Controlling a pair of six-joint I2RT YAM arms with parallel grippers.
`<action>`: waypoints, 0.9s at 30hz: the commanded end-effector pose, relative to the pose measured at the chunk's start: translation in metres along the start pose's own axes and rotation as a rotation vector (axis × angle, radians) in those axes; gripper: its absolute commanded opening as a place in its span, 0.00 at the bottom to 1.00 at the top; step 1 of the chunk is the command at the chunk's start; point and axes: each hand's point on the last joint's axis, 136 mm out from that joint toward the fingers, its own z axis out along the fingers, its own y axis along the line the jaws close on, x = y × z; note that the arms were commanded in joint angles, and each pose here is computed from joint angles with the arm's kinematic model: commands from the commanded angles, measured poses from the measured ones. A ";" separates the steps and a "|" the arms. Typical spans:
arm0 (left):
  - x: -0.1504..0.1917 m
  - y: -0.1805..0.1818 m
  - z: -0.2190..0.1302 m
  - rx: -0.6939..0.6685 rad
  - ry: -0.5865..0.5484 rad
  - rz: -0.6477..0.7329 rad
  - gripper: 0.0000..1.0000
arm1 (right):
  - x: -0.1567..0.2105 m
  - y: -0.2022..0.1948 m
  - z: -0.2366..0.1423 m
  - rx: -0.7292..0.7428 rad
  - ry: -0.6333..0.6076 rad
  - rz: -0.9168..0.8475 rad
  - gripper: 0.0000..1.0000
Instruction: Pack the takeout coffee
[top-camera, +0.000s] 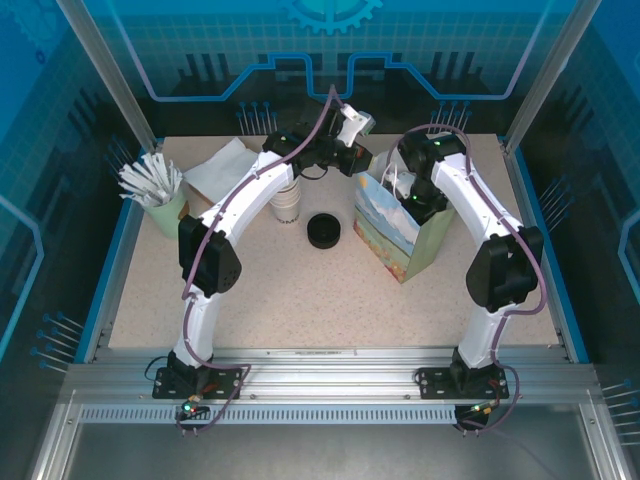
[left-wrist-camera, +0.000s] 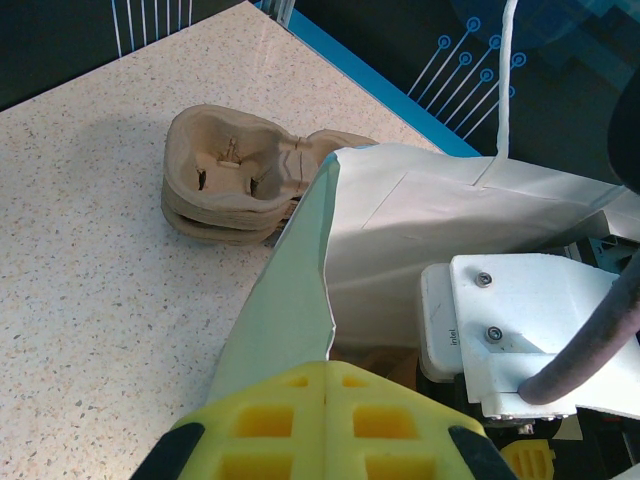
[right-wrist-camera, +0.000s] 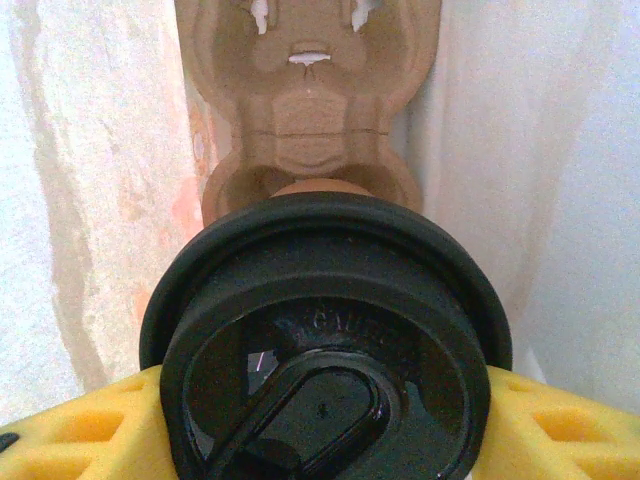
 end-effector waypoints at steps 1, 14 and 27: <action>0.009 -0.008 -0.005 0.012 0.033 0.007 0.00 | 0.003 0.008 0.002 -0.028 0.018 -0.026 0.39; 0.010 -0.007 -0.004 0.011 0.034 0.006 0.00 | 0.006 0.009 0.001 -0.032 0.034 -0.020 0.39; 0.010 -0.006 -0.004 0.011 0.035 0.005 0.00 | 0.008 0.007 0.005 -0.029 0.055 -0.016 0.39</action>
